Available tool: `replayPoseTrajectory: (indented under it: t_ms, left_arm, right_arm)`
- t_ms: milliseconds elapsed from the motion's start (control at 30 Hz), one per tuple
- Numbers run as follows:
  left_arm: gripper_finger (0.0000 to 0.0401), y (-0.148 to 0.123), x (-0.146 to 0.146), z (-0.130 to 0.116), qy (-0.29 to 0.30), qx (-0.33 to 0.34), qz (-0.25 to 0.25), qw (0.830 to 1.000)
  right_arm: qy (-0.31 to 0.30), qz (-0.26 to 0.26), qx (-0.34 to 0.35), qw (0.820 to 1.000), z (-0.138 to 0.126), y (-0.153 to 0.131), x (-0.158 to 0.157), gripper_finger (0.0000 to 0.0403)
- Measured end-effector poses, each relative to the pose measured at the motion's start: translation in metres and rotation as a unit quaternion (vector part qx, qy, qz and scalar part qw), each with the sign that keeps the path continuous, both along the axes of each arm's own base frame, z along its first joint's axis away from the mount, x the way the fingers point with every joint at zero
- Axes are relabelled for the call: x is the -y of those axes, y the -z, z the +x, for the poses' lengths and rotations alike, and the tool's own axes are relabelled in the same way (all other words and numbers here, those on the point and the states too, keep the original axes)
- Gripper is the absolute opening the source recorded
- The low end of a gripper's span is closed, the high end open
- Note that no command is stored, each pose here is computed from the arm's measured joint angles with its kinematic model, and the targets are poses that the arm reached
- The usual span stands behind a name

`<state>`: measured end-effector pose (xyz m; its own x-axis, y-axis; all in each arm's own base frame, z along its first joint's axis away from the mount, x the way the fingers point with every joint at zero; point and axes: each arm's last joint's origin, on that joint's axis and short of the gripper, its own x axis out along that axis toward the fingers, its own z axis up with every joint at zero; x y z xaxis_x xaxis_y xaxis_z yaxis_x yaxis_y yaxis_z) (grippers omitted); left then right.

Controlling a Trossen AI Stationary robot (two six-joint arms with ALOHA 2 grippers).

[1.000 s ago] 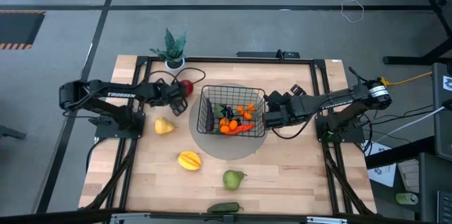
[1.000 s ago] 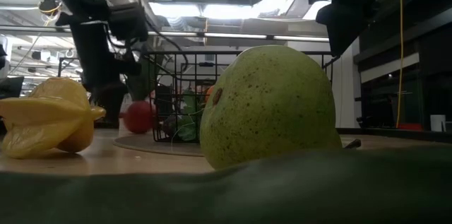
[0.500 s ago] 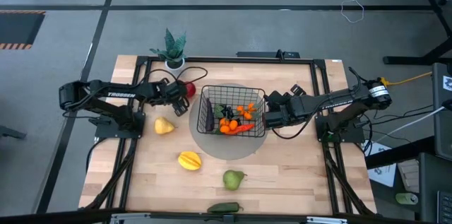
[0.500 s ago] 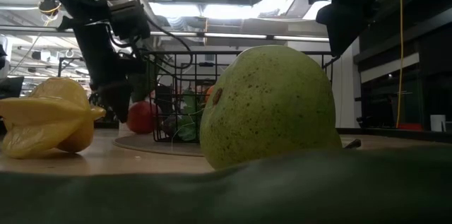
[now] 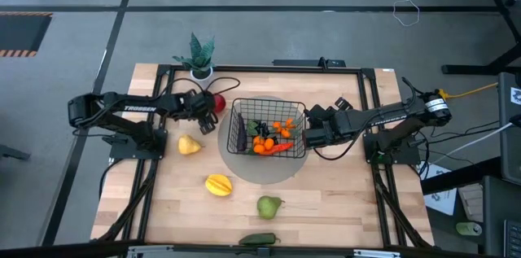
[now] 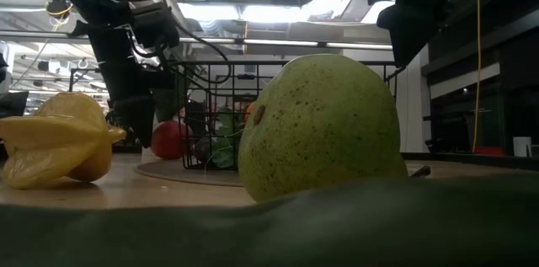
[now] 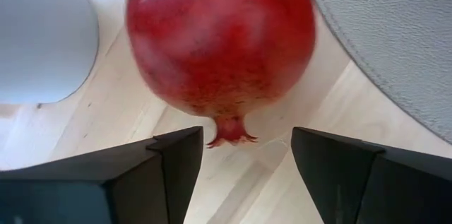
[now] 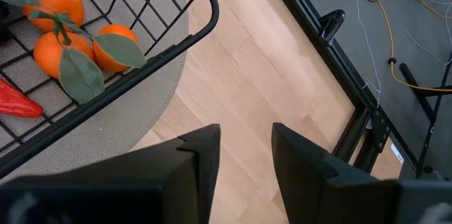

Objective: Build produce basket
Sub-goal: Put the red pomegranate into the black wire basket

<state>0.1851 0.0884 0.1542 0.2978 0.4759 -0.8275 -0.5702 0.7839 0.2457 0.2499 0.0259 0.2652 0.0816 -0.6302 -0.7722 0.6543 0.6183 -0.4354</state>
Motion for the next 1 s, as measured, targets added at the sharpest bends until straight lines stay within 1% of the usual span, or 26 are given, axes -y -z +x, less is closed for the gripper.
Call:
replayPoseTrajectory:
  t_ms: [133, 233, 300, 433, 533, 700, 867, 1000]
  left_arm:
    - [0.0205, 0.0, -0.005, -0.002, -0.01, 0.003, -0.007, 1.0]
    - [0.0205, 0.0, -0.006, -0.002, 0.006, 0.019, -0.036, 0.999]
    - [0.0205, 0.0, -0.006, -0.001, 0.018, 0.025, -0.044, 0.999]
    - [0.0205, -0.001, -0.007, -0.001, 0.017, 0.025, -0.035, 0.999]
    - [0.0205, -0.001, -0.008, -0.001, -0.005, 0.022, -0.021, 1.0]
    - [0.0205, -0.001, -0.008, -0.002, -0.03, 0.033, -0.026, 0.999]
    - [0.0205, -0.001, -0.009, -0.002, -0.012, 0.018, -0.01, 1.0]
    - [0.0205, -0.002, -0.011, -0.001, -0.014, 0.02, 0.01, 1.0]
  right_arm:
    - [0.0, 0.0, 0.0, 1.0, 0.0, 0.0, 0.0, 0.0121]
    - [0.0, 0.0, 0.0, 1.0, 0.0, 0.0, 0.0, 0.0121]
    - [-0.004, 0.0, -0.003, 1.0, 0.0, 0.0, 0.0, 0.0121]
    - [-0.007, -0.001, -0.006, 1.0, 0.0, 0.0, 0.0, 0.0121]
    - [-0.006, 0.001, -0.006, 1.0, 0.0, 0.0, 0.0, 0.0121]
    - [-0.007, 0.003, -0.006, 1.0, 0.0, 0.0, 0.0, 0.0121]
    - [-0.007, 0.003, -0.006, 1.0, 0.0, 0.0, 0.0, 0.0121]
    - [-0.007, 0.004, -0.005, 1.0, 0.0, 0.0, 0.0, 0.0121]
